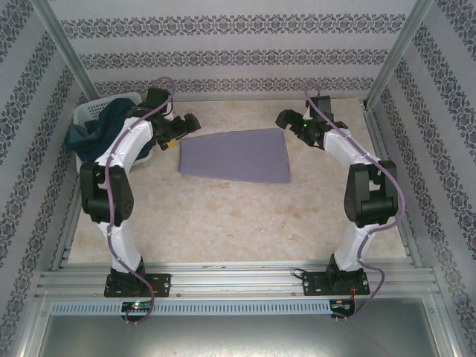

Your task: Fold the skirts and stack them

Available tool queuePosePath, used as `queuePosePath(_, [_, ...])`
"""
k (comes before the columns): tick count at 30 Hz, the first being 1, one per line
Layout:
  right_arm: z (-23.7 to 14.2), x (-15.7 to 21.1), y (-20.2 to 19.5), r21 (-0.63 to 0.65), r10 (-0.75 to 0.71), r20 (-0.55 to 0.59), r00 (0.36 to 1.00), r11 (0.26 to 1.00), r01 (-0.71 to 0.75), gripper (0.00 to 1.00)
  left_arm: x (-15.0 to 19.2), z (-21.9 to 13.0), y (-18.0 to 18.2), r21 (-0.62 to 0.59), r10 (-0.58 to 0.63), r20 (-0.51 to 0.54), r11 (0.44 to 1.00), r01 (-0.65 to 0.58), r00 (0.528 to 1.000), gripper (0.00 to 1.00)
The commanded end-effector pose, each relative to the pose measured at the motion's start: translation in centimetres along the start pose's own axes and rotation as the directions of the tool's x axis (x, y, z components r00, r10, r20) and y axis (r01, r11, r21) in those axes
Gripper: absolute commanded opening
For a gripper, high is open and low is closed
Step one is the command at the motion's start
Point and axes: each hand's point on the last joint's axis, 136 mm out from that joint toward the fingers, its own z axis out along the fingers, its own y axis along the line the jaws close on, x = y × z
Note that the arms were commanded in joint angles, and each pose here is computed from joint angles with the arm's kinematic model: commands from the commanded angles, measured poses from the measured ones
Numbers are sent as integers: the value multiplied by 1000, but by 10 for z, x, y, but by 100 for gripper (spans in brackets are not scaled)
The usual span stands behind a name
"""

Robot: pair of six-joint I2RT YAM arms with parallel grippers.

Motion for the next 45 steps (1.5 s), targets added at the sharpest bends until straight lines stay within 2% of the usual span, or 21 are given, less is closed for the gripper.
queuePosePath(1, [-2,46,9,18,58,-92,994,998,-56,98,26,15,-32,123,18,-71,992,-9,997,100])
queuePosePath(6, [11,97,37,-55,122,-209,970,989,-137,98,57,56,-32,145,-18,-178,988,44,984,100])
queuePosePath(8, [20,113,38,-64,151,-255,955,983,-172,98,63,71,-23,138,-47,-191,988,75,980,100])
queuePosePath(13, [44,159,0,32,231,-358,905,971,-235,98,83,104,20,32,-102,-224,993,112,969,100])
queuePosePath(17, [45,175,-41,139,261,-372,891,964,-225,97,107,113,56,-65,-134,-260,990,121,956,100])
queuePosePath(20, [32,168,-52,165,229,-349,909,970,-181,97,118,105,65,-84,-145,-273,988,126,951,100])
queuePosePath(23, [17,146,-23,60,130,-322,938,991,-117,97,113,82,33,43,-108,-271,991,124,956,100])
queuePosePath(25, [11,131,5,-30,56,-302,952,997,-68,97,98,61,7,124,-68,-229,987,99,971,100])
queuePosePath(29, [22,106,39,-149,-1,-242,970,988,-36,97,67,42,-31,243,-13,-149,969,49,989,100])
queuePosePath(32, [43,89,63,-249,-3,-224,974,967,-54,97,51,57,-34,230,-30,-136,971,61,990,100])
queuePosePath(40, [108,50,95,-352,20,-189,982,932,-87,96,1,115,-20,157,-52,-86,985,65,995,100])
queuePosePath(42, [127,44,81,-298,63,-157,986,948,-108,96,-8,126,-4,95,-53,-52,994,58,997,100])
queuePosePath(45, [150,33,37,-133,160,-86,983,976,-170,96,-13,140,26,10,-77,-30,997,77,997,100])
